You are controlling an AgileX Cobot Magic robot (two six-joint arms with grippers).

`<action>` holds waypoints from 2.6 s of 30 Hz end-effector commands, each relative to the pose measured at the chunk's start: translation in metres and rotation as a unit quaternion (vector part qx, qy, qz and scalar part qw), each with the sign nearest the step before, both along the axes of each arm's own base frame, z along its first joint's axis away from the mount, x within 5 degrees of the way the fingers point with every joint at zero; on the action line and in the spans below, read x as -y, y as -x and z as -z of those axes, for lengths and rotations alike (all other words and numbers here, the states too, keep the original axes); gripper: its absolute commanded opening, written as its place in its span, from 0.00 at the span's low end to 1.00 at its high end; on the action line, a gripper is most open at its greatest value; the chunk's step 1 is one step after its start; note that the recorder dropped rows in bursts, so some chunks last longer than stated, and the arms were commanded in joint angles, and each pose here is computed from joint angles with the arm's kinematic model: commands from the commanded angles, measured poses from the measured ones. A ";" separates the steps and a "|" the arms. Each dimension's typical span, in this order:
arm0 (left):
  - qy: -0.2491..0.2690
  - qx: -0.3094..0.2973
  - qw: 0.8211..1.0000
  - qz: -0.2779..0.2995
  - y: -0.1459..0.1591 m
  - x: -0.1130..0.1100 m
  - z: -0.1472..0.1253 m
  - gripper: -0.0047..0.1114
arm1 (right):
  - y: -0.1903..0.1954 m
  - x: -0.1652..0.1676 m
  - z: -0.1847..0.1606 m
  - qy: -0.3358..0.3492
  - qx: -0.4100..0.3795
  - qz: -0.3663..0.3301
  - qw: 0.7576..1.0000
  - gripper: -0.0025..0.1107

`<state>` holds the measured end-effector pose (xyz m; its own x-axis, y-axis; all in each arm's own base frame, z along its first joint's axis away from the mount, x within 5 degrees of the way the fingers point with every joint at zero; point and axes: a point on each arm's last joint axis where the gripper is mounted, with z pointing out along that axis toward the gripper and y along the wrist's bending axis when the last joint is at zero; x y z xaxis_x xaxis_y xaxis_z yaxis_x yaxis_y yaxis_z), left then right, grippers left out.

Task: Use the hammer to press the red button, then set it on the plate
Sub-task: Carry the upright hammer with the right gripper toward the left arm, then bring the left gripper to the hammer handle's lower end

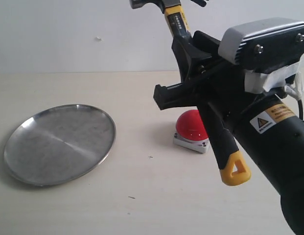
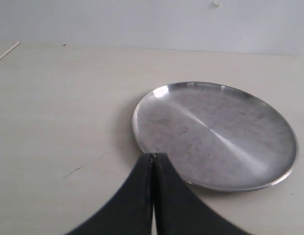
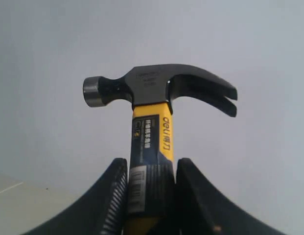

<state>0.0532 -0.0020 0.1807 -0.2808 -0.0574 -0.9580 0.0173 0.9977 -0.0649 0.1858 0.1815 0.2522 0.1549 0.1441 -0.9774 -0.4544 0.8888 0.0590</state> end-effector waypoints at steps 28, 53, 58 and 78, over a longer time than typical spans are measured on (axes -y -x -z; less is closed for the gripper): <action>0.211 0.179 0.961 -0.022 -0.003 0.000 -0.034 0.04 | -0.012 -0.038 -0.007 -0.004 0.049 -0.012 0.999 0.02; 0.259 0.058 0.945 0.192 -0.082 0.048 -0.077 0.04 | -0.021 -0.048 -0.035 -0.055 0.069 0.005 0.996 0.02; 0.310 0.002 0.888 0.339 -0.094 0.076 -0.060 0.04 | -0.024 -0.054 -0.037 -0.049 0.047 -0.011 0.998 0.02; 0.390 -0.055 0.826 0.404 -0.111 0.109 -0.029 0.33 | -0.053 -0.108 -0.021 -0.008 0.016 -0.053 0.998 0.02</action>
<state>0.1613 -0.1081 0.2050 -0.6470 -0.3467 -0.6791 0.5957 0.3261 -0.7340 0.2353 0.2855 0.2631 0.0967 0.1375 -0.9858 -0.5531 0.8308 0.0616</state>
